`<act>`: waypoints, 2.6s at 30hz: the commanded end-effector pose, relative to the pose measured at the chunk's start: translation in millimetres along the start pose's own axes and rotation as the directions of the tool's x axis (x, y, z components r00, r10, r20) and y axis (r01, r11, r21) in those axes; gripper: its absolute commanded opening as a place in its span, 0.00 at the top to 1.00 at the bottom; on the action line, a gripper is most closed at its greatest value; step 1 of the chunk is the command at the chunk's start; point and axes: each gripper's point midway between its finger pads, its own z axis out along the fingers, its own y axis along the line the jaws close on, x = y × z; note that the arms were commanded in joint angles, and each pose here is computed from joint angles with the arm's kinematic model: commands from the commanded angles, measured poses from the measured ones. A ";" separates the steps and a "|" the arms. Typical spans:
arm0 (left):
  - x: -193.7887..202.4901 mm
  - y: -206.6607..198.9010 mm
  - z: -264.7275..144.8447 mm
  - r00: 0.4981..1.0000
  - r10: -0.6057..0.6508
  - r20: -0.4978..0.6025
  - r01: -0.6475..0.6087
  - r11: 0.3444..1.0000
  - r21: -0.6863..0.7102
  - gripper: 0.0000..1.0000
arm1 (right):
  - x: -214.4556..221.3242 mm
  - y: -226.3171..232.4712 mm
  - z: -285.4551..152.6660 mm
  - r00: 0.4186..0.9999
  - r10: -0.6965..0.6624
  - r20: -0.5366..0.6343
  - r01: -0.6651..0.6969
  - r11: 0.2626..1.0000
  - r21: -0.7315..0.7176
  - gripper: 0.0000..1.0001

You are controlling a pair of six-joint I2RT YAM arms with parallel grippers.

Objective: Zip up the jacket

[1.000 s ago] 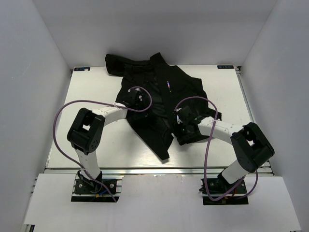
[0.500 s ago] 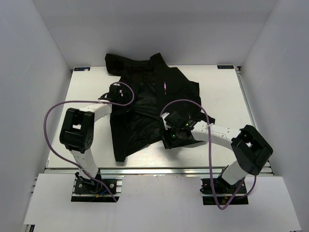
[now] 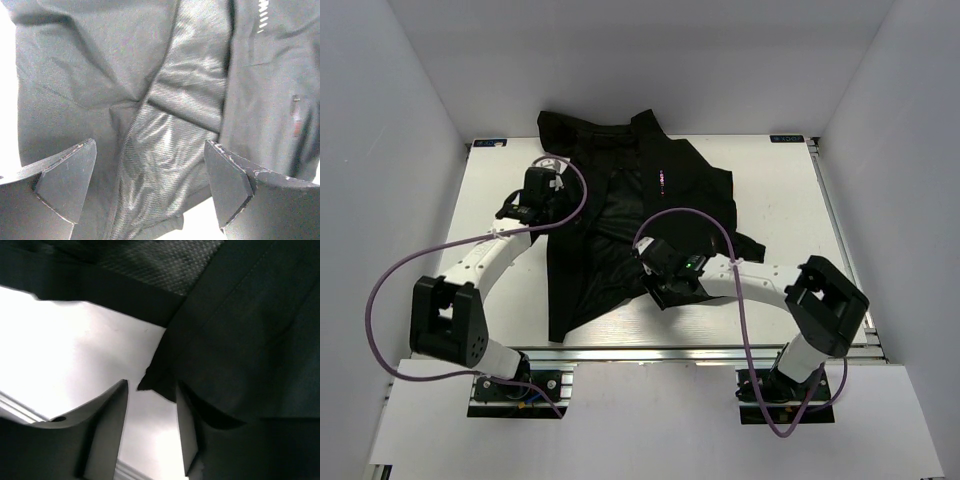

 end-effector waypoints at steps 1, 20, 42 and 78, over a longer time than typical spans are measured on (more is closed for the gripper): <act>-1.8 -7.0 -18.9 1.000 -0.021 0.021 0.020 0.999 0.028 0.02 | -10.8 -7.7 3.1 0.999 0.032 0.024 -0.034 0.997 0.066 0.56; 70.0 -94.1 -24.0 0.972 0.191 -0.136 -0.117 0.899 0.423 0.02 | -50.0 -22.2 -74.6 0.918 0.309 0.248 -0.255 0.940 -0.227 1.00; 163.6 -182.6 -17.7 0.885 0.288 -0.366 0.118 0.622 0.774 0.16 | -49.2 -24.3 -110.6 0.843 0.415 0.341 -0.236 0.856 -0.460 1.00; 164.1 -220.6 -36.6 0.910 0.315 -0.268 0.109 0.443 0.890 1.00 | -31.9 -58.4 -95.6 0.788 0.539 0.298 -0.411 0.820 -0.398 1.00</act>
